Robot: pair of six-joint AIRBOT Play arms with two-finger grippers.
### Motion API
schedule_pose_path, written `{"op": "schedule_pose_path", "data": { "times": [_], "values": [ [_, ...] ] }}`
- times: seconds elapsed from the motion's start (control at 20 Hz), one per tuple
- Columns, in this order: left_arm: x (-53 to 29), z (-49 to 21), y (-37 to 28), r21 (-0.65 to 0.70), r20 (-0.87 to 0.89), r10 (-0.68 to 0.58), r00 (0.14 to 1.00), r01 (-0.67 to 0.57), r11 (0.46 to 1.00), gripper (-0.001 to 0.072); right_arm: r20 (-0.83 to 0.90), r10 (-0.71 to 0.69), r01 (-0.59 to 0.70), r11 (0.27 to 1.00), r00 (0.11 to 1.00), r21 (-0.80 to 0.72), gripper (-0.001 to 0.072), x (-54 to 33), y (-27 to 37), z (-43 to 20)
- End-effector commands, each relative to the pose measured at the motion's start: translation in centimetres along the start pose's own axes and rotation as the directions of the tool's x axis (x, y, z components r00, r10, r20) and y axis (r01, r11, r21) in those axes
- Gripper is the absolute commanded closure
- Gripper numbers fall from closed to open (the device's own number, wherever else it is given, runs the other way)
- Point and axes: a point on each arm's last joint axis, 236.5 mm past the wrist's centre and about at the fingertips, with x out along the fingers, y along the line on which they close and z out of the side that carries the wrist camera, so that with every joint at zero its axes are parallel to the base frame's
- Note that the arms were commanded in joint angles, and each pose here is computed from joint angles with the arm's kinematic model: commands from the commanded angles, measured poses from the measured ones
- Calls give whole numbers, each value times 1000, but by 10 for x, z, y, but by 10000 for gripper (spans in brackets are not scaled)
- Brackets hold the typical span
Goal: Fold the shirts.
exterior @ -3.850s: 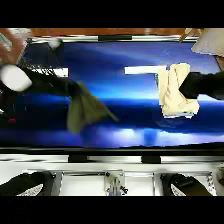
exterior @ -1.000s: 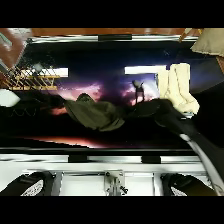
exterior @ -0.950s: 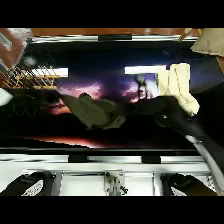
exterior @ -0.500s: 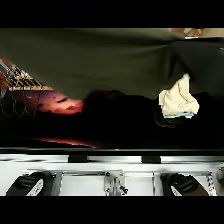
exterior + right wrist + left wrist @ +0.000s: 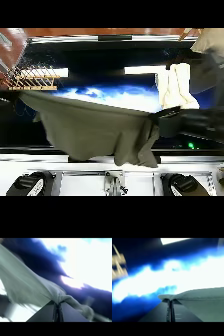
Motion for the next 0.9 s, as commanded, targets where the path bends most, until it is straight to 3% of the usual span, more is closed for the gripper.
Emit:
{"op": "schedule_pose_path", "data": {
  "times": [0.0, 0.15, 0.3, 0.4, 0.45, 0.5, 0.55, 0.6, 0.7, 0.85],
  "values": [
    [60, -79, 4, -60, -201, -22, 979, 10, 998, 672, -162, -112, 130, 986, 980, 103, 651, 82, -56, -36],
    [107, -90, 12, -201, -201, -28, 979, -13, 980, 672, -67, -94, 108, 963, 993, 249, 651, 142, -69, -3],
    [153, -97, -7, -343, -233, -148, 961, 61, 937, 671, 51, -15, -7, 920, 999, 392, 651, 188, -63, 34],
    [184, -124, -17, -403, -326, -213, 921, 68, 913, 669, 29, -1, -12, 896, 1000, 444, 651, 211, -67, 31],
    [195, -137, -19, -425, -369, -233, 900, 59, 903, 607, 6, -1, -2, 892, 1000, 453, 611, 218, -70, 26],
    [201, -150, -19, -437, -413, -249, 876, 49, 898, 401, -12, -1, 6, 888, 1000, 459, 391, 220, -71, 22],
    [201, -160, -18, -445, -458, -263, 849, 37, 895, 104, -33, 3, 13, 896, 999, 444, 131, 215, -72, 18],
    [197, -167, -14, -449, -497, -274, 823, 26, 893, -13, -69, 0, 28, 917, 998, 398, 124, 207, -73, 11],
    [177, -178, 4, -407, -577, -261, 774, 4, 913, -13, -192, -83, 139, 944, 978, 299, 124, 178, -96, -15],
    [149, -207, 34, -417, -673, -241, 699, -90, 904, -13, -422, -322, 425, 888, 848, 175, 125, 117, -164, -73]
  ]
}}
